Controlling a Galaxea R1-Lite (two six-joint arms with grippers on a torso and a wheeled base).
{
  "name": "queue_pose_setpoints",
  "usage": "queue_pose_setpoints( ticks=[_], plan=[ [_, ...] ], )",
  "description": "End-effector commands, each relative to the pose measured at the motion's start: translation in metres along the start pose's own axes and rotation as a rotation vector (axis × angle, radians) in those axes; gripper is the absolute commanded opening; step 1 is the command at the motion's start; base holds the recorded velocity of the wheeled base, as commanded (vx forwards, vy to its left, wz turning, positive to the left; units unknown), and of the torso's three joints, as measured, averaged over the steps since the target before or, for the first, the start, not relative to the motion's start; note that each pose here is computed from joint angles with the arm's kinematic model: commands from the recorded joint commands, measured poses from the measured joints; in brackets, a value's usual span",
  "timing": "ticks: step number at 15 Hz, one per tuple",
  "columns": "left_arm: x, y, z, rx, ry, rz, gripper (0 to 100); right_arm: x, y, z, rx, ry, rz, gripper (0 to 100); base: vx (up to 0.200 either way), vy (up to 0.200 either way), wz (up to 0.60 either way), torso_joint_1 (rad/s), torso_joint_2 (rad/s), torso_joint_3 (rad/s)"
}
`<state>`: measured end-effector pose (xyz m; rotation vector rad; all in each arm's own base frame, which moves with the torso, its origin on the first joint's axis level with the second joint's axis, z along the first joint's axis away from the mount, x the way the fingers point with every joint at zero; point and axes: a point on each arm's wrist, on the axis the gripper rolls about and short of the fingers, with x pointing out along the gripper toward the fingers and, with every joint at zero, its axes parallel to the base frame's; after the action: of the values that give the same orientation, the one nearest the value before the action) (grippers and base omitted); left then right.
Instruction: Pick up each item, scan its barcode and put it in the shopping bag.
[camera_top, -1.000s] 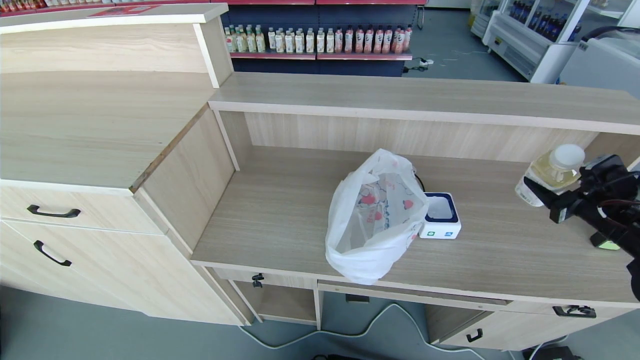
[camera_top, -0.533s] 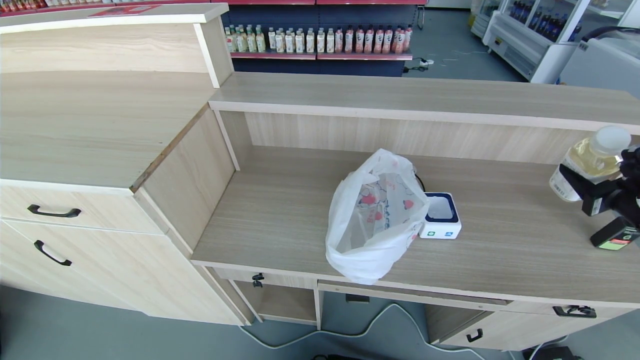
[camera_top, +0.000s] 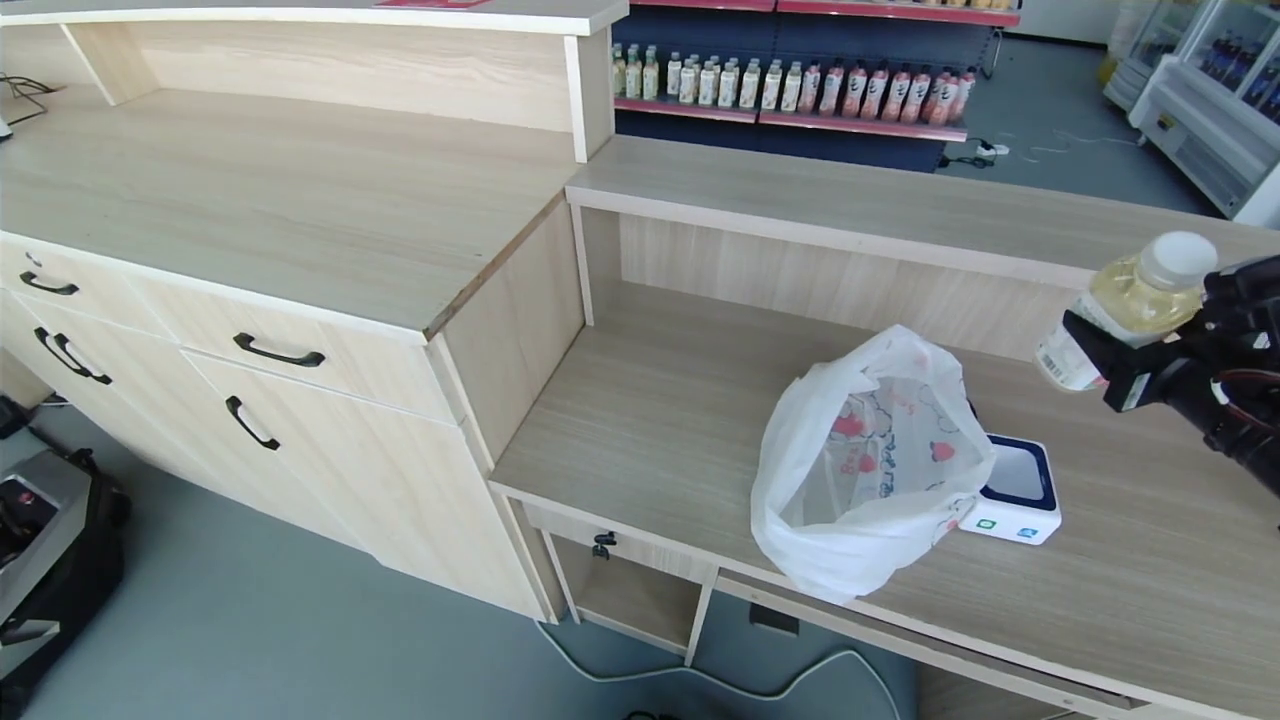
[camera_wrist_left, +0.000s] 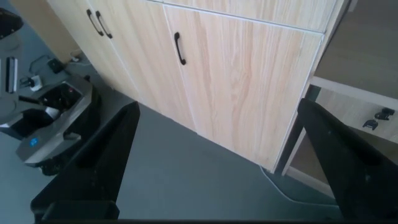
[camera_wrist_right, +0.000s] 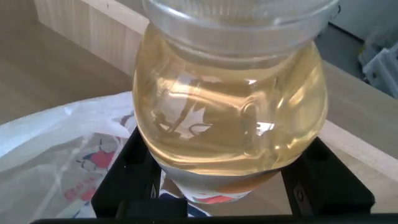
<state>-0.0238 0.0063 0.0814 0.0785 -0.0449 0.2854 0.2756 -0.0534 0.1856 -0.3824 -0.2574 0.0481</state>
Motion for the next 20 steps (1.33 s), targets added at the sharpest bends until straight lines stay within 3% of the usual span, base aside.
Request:
queue_pose_setpoints(
  ticks=[1,5,8,11,15,20],
  plan=[
    [0.0,0.0,0.0,0.0,-0.001,0.001,100,0.013,0.014,-0.022,0.088,0.055,0.048,0,0.0,0.0,0.0,0.0,0.0,0.0],
    [0.0,0.0,0.0,0.0,-0.001,-0.001,100,0.043,0.065,-0.056,0.223,0.091,0.189,0,0.0,0.0,0.0,0.0,0.0,0.0],
    [0.0,0.0,0.0,0.0,-0.001,0.001,100,0.072,0.112,-0.068,0.287,0.057,0.297,0,0.0,0.0,0.0,0.0,0.0,0.0],
    [0.0,0.0,0.0,0.0,-0.001,0.001,100,0.092,0.143,-0.082,0.324,0.026,0.352,0,0.0,0.0,0.0,0.0,0.0,0.0],
    [0.0,0.0,0.0,0.0,-0.001,0.001,100,0.091,0.156,-0.103,0.333,0.079,0.376,0,0.0,0.0,0.0,0.0,0.0,0.0],
    [0.0,0.0,0.0,0.0,-0.001,0.001,100,0.082,0.156,-0.111,0.329,0.126,0.381,0,0.0,0.0,0.0,0.0,0.0,0.0]
  ],
)
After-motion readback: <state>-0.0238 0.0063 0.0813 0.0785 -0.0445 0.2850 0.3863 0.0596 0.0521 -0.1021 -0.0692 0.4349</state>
